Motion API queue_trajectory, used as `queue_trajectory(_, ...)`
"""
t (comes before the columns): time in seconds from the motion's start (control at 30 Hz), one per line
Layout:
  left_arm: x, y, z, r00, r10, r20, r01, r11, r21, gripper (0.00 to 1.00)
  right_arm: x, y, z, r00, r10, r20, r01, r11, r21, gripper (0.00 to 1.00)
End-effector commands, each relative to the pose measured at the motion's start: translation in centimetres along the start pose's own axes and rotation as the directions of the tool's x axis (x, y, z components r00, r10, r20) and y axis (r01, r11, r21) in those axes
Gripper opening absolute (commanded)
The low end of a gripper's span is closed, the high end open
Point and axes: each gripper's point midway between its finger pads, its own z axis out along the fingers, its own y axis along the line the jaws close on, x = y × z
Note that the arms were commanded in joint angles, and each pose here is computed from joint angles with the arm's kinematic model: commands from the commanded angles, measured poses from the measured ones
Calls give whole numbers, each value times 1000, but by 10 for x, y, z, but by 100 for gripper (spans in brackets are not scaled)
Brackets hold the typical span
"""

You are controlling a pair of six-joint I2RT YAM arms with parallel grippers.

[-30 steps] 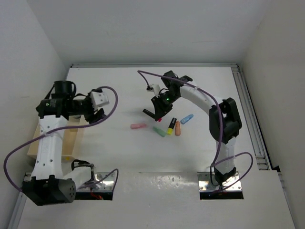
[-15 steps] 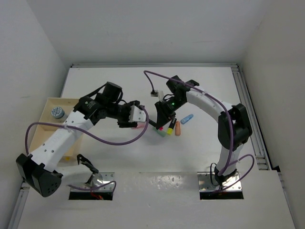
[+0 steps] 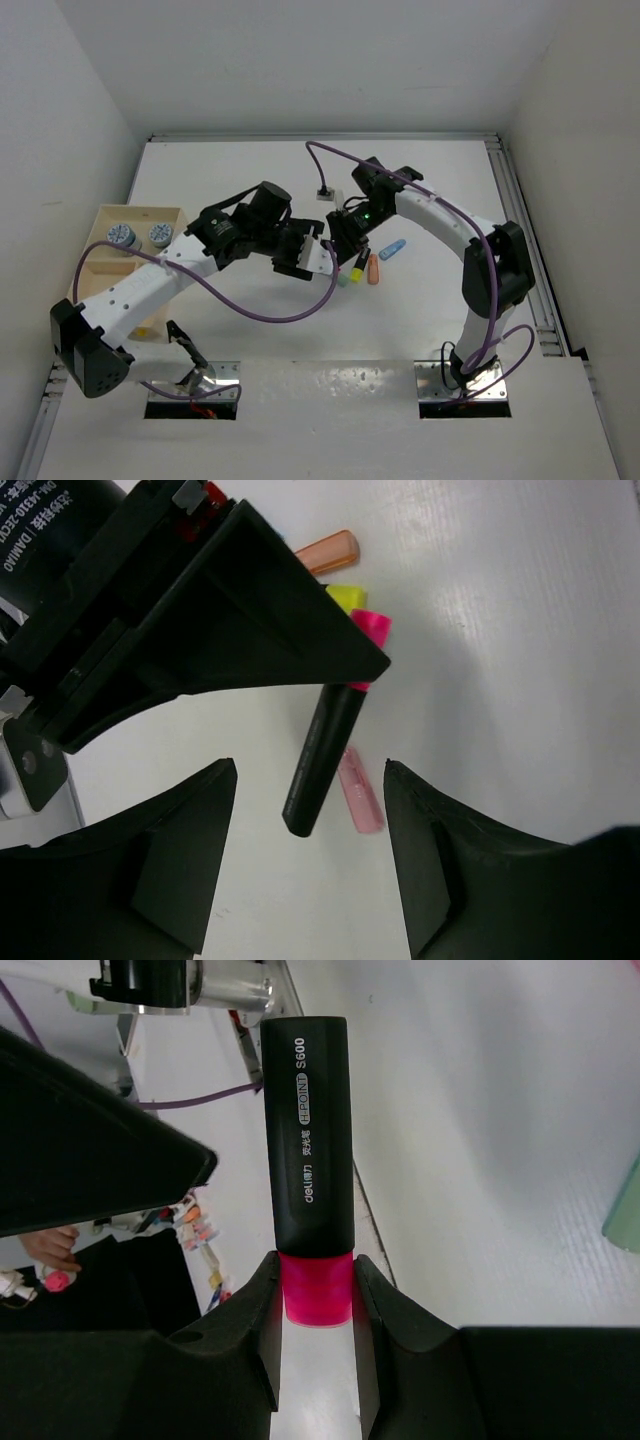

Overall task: Sort the stationery into containers
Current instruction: Pick up the pen from the center of the board, then place the pen in the storage box.

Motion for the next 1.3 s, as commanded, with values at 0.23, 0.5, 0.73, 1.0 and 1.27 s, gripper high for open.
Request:
queue_trajectory(0.23, 5, 6, 14, 995, 99, -24, -100, 994, -34, 57, -12, 34, -9, 998, -51, 35, 55, 992, -112, 0)
queue_trajectory(0.5, 8, 3, 21, 994, 108, -33, -109, 994, -16, 45, -20, 41, -10, 998, -34, 44, 41, 985, -165, 0)
queue_trajectory(0.73, 18, 21, 6, 998, 9, -63, -15, 995, -99, 7, -33, 24, -18, 997, 2, 78, 6, 995, -102, 29)
queue_trajectory(1.0, 98, 59, -73, 819, -563, -116, 470, 772, -429, 0, -46, -104, -81, 949, 149, 279, -260, 869, 420, 33)
queue_trajectory(1.27, 173, 50, -186, 483, -856, 185, 652, 211, -728, 0, -17, -153, -60, 834, 381, 400, -550, 633, 544, 36)
